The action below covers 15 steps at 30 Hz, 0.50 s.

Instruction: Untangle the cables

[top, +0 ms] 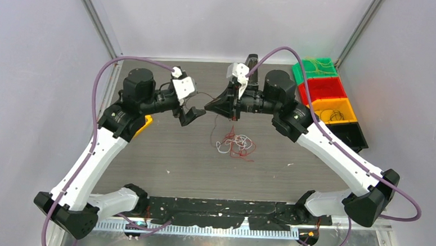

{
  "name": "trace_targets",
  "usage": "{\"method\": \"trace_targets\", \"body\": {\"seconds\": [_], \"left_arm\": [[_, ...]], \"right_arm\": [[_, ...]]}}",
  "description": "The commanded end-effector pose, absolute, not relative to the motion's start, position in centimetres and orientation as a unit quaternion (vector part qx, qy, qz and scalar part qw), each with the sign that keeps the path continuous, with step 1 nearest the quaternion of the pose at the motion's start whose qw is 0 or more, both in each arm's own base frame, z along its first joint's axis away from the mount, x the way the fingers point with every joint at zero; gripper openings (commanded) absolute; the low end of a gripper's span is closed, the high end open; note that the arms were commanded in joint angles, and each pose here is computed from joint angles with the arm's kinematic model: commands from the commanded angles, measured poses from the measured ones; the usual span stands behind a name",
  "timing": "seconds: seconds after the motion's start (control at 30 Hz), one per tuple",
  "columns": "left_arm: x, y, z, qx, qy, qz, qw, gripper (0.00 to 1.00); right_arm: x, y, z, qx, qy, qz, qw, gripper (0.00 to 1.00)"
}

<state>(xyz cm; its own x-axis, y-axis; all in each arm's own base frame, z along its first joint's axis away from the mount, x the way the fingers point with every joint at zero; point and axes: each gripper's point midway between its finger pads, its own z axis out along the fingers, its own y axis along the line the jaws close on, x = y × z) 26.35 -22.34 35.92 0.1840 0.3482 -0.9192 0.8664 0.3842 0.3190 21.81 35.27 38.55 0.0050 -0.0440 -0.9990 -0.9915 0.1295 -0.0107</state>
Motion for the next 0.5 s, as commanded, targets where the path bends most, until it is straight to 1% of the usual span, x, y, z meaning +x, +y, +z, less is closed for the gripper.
{"method": "trace_targets", "body": {"seconds": [0.0, 0.1, 0.13, 0.17, 0.2, 0.23, 0.27, 0.33, 0.37, 0.43, 0.47], "left_arm": [[25.5, -23.2, 35.3, 0.528, 0.574, -0.238, 0.579, 0.96], [23.1, -24.0, 33.5, 0.555, 0.556, -0.287, 0.548, 0.88], [22.7, -24.1, 33.1, 0.558, 0.553, -0.297, 0.543, 0.81], [22.7, -24.1, 32.7, 0.557, 0.554, -0.298, 0.542, 0.70], [23.0, -24.1, 32.9, 0.551, 0.554, -0.296, 0.549, 0.57], [23.1, -24.1, 33.1, 0.544, 0.557, -0.294, 0.555, 0.42], [23.2, -23.9, 33.6, 0.537, 0.558, -0.293, 0.561, 0.24], [23.2, -23.6, 34.8, 0.527, 0.554, -0.293, 0.574, 0.05], [23.0, -23.4, 35.3, 0.521, 0.554, -0.294, 0.579, 0.00], [22.6, -22.7, 36.3, 0.513, 0.554, -0.299, 0.584, 0.00], [22.2, -22.5, 36.5, 0.513, 0.554, -0.302, 0.582, 0.00]], "right_arm": [[20.3, 34.9, 42.7, -0.484, 0.492, 0.467, 0.553, 0.05], [20.2, 34.9, 43.7, -0.480, 0.485, 0.470, 0.559, 0.06], [20.2, 34.8, 43.7, -0.480, 0.485, 0.471, 0.559, 0.06], [20.0, 34.8, 43.8, -0.481, 0.484, 0.472, 0.558, 0.06], [19.9, 34.7, 43.6, -0.483, 0.485, 0.474, 0.554, 0.06], [19.7, 34.6, 43.5, -0.484, 0.486, 0.473, 0.553, 0.05], [19.7, 34.5, 43.1, -0.486, 0.489, 0.470, 0.551, 0.05], [20.0, 33.8, 42.3, -0.483, 0.501, 0.461, 0.550, 0.05], [20.1, 33.3, 42.0, -0.481, 0.508, 0.457, 0.550, 0.05], [21.1, 31.7, 40.3, -0.469, 0.544, 0.442, 0.538, 0.05], [22.0, 30.5, 39.8, -0.466, 0.555, 0.424, 0.543, 0.07]]}}
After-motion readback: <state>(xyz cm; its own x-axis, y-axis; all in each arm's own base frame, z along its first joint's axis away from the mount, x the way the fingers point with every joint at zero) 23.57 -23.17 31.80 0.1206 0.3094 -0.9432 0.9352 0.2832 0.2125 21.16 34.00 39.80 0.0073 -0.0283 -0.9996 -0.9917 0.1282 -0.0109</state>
